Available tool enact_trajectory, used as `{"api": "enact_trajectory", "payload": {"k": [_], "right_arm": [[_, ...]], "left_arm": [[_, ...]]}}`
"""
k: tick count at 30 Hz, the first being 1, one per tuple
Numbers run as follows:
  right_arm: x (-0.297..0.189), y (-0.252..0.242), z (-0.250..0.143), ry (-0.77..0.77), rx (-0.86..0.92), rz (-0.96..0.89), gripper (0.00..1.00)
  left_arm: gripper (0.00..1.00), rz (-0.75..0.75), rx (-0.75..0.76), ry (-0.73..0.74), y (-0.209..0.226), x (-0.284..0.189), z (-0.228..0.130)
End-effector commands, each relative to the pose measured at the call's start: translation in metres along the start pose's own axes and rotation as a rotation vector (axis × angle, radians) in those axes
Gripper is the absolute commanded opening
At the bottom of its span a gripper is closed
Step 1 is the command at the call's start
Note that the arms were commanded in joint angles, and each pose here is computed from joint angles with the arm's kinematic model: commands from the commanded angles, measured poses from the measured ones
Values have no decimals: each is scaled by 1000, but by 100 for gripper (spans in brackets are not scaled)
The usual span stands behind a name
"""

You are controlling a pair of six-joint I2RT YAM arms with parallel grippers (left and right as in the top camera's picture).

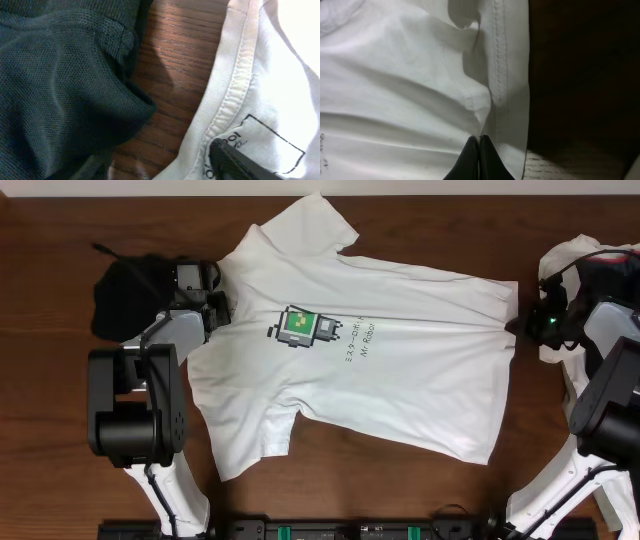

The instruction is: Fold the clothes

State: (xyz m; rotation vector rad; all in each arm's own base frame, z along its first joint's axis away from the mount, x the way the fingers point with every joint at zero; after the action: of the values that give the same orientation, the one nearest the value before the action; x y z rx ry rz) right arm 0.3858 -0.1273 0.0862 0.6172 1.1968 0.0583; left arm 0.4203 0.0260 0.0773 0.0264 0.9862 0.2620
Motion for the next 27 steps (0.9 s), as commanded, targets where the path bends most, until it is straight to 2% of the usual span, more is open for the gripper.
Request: {"api": "enact_trajectory", "payload": {"k": [1,11,14,16,19,27], "right_arm": [[-5,0,9,-29,-44,-46,1],[-5,0,10,-31,-49,-66,1],[-5,0,9,-30,-49,-66,1],[-5,0,9,-30,-48,-66,1],[-5,0,9,-29,-48,-66,1],[-5,-4,9,-30,-47,-115,1]], "left_arm": [[70,16,8,58,2,11,-15],[70,16,7,56,1,11,-15],[59,11,2,50,1,11,-14],[59,5,-6,49,0,11,-14],[66,5,-24,48,0,11,-14],[70,6,-23,53,0,11,-14]]}}
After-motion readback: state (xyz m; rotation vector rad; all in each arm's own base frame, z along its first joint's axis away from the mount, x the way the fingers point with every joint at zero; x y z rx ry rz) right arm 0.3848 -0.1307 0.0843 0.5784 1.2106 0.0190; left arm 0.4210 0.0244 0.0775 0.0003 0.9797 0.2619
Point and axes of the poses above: each gripper's point midway between its finger pads, its own x axis out along the fingers, its own y axis along the line the jaws close on, z = x × y, the point moved 9 cm from there along -x, back along the fingers, and after that the axes turned 4 degrees about x, right-handed, at the moved point
